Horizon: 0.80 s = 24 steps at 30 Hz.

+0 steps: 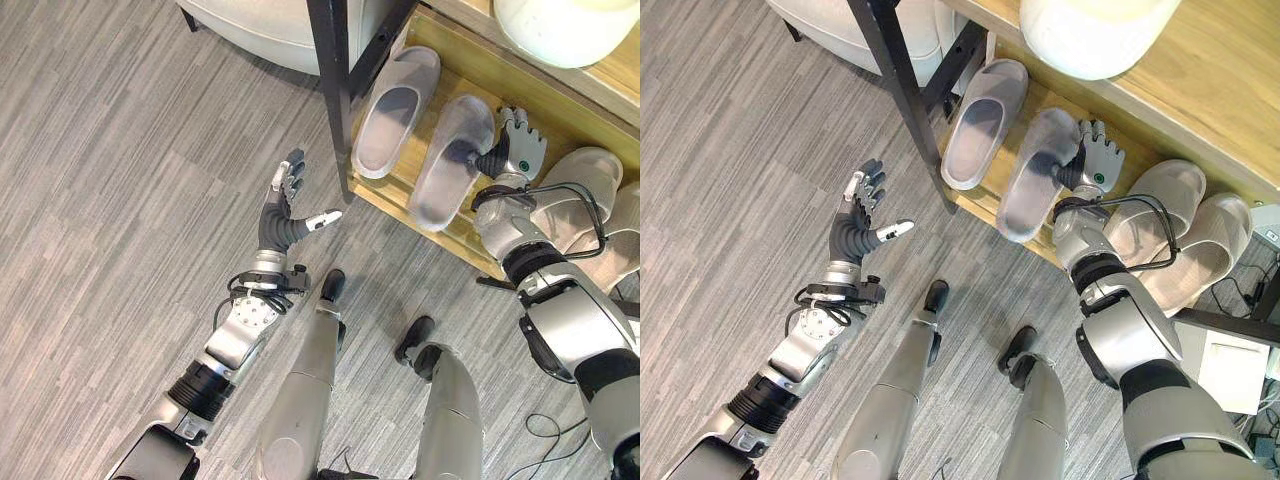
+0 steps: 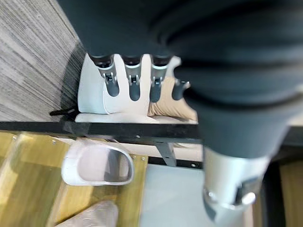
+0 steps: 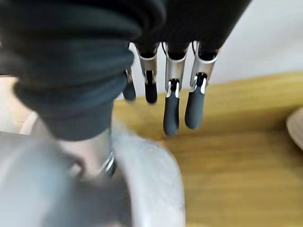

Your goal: Arrange the slippers neatly on the shoe rack.

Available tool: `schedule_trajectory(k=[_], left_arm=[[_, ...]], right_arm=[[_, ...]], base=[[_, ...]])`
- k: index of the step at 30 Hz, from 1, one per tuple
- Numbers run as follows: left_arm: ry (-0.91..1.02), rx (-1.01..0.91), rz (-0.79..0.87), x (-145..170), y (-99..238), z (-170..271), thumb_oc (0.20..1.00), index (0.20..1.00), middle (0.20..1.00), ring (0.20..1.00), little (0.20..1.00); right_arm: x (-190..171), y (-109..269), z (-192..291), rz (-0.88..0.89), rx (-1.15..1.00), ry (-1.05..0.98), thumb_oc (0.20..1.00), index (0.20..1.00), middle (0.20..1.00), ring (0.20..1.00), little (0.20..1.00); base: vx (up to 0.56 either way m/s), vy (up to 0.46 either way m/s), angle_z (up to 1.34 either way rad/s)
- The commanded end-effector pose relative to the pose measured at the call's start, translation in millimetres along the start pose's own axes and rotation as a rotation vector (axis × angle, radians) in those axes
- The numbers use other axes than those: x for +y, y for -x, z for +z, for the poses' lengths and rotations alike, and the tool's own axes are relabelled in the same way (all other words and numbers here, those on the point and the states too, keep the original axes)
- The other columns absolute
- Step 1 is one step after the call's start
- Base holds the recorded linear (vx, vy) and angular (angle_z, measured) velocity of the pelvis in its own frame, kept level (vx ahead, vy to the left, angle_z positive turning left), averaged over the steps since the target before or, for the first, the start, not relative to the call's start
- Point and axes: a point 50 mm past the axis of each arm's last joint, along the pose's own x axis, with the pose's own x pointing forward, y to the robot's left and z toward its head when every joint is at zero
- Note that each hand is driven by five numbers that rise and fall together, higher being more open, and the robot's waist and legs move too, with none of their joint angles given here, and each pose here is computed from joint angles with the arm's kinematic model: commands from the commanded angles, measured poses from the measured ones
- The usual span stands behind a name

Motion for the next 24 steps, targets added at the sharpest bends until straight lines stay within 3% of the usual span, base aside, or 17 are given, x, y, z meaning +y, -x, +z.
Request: schedule_trajectory(k=[1, 5, 8, 10, 11, 17, 24], left_arm=[[0.06, -0.089, 0.011, -3, 3, 14, 1.0, 1.0, 1.0, 1.0, 1.0], [0.065, -0.074, 0.021, -2, 4, 11, 1.0, 1.0, 1.0, 1.0, 1.0], [0.056, -0.023, 0.025, -1, 8, 1, 1.0, 1.0, 1.0, 1.0, 1.0], [0.052, -0.011, 0.021, -2, 9, -1, 1.0, 1.0, 1.0, 1.0, 1.0], [0.035, 0.028, 0.007, -1, 13, -9, 1.0, 1.0, 1.0, 1.0, 1.0], [0.017, 0.09, -0.024, 3, 22, -18, 1.0, 1.0, 1.0, 1.0, 1.0], [0.034, 0.127, -0.044, 2, 25, -24, 1.0, 1.0, 1.0, 1.0, 1.0]], right_arm=[[-9, -7, 3, -0.042, -0.011, -0.016, 1.0, 1.0, 1.0, 1.0, 1.0], [0, 1, 10, -0.018, 0.015, -0.107, 1.0, 1.0, 1.0, 1.0, 1.0], [15, 19, 16, -0.007, 0.167, -0.45, 1.0, 1.0, 1.0, 1.0, 1.0], [20, 24, 14, 0.002, 0.22, -0.523, 1.0, 1.0, 1.0, 1.0, 1.0], [35, 40, 9, 0.043, 0.39, -0.733, 1.0, 1.0, 1.0, 1.0, 1.0], [61, 68, 10, 0.13, 0.624, -1.044, 1.0, 1.0, 1.0, 1.0, 1.0], [68, 79, 43, 0.256, 0.678, -1.432, 1.0, 1.0, 1.0, 1.0, 1.0]], base=[[0.01, -0.002, -0.07], [0.0, -0.001, -0.01], [0.01, 0.011, -0.06], [0.02, 0.008, -0.12], [0.02, -0.002, -0.06], [0.03, -0.009, -0.04], [0.02, -0.009, 0.01]])
